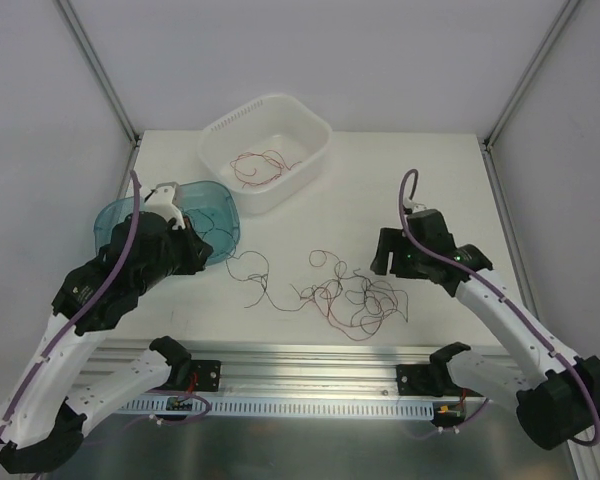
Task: Untangle the cables
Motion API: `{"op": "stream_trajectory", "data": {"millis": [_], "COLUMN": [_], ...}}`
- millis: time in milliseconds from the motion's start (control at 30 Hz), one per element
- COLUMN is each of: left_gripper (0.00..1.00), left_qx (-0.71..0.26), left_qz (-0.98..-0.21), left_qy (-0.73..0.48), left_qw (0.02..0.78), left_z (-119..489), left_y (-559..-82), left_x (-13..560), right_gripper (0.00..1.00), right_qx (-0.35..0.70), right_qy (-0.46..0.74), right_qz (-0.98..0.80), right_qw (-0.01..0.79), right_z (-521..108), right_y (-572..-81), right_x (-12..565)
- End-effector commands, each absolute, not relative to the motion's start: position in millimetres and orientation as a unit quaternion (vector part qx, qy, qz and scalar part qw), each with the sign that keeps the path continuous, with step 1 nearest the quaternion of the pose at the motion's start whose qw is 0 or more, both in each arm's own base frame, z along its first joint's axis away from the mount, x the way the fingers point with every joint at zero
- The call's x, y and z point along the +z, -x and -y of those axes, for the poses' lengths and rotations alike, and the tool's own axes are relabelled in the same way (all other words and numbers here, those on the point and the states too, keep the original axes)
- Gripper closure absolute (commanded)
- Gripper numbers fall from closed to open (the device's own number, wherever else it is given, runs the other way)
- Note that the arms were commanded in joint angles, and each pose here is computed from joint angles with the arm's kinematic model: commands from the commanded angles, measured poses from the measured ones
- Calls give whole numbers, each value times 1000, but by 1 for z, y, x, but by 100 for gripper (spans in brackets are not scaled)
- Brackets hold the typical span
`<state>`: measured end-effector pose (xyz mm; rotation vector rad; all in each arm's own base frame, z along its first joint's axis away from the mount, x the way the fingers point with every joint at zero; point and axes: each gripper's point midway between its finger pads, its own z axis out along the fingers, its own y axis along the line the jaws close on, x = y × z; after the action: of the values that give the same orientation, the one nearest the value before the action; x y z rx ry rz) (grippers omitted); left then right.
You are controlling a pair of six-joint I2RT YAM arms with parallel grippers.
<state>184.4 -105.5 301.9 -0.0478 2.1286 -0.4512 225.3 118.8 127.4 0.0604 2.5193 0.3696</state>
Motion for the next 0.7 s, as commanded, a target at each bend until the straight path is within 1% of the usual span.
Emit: {"op": "stream_trajectory", "data": {"millis": [0, 33, 67, 133, 167, 200, 300, 500, 567, 667], "left_gripper": [100, 100, 100, 100, 100, 100, 100, 100, 100, 100], "left_qx": [-232, -230, -229, -228, -228, -228, -228, -222, -213, -198], "left_qz": [-864, -866, -867, -868, -867, -869, -868, -866, -866, -864], "left_qy": [13, 13, 15, 15, 15, 13, 13, 15, 21, 28], "left_qw": [447, 444, 441, 441, 442, 439, 441, 447, 451, 461], "left_z": [121, 120, 119, 117, 116, 117, 115, 110, 105, 98], "left_y": [-177, -174, -174, -171, -170, -169, -167, -165, -166, -167], "left_x": [295, 288, 284, 280, 279, 276, 274, 271, 270, 271], "right_gripper": [24, 23, 23, 19, 19, 18, 17, 17, 18, 23], "right_qx": [179, 173, 159, 164, 155, 161, 153, 86, 76, 61], "right_qy": [29, 54, 62, 100, 112, 122, 137, 110, 97, 90], "right_qz": [-932, -937, -938, -934, -940, -935, -940, -961, -965, -969], "right_qw": [315, 300, 301, 301, 284, 293, 274, 237, 230, 221], "right_z": [-159, -173, -176, -198, -206, -217, -239, -241, -240, -240], "right_y": [-238, -234, -239, -241, -243, -249, -256, -267, -269, -272], "right_x": [152, 143, 138, 143, 131, 137, 119, 68, 58, 44]}}
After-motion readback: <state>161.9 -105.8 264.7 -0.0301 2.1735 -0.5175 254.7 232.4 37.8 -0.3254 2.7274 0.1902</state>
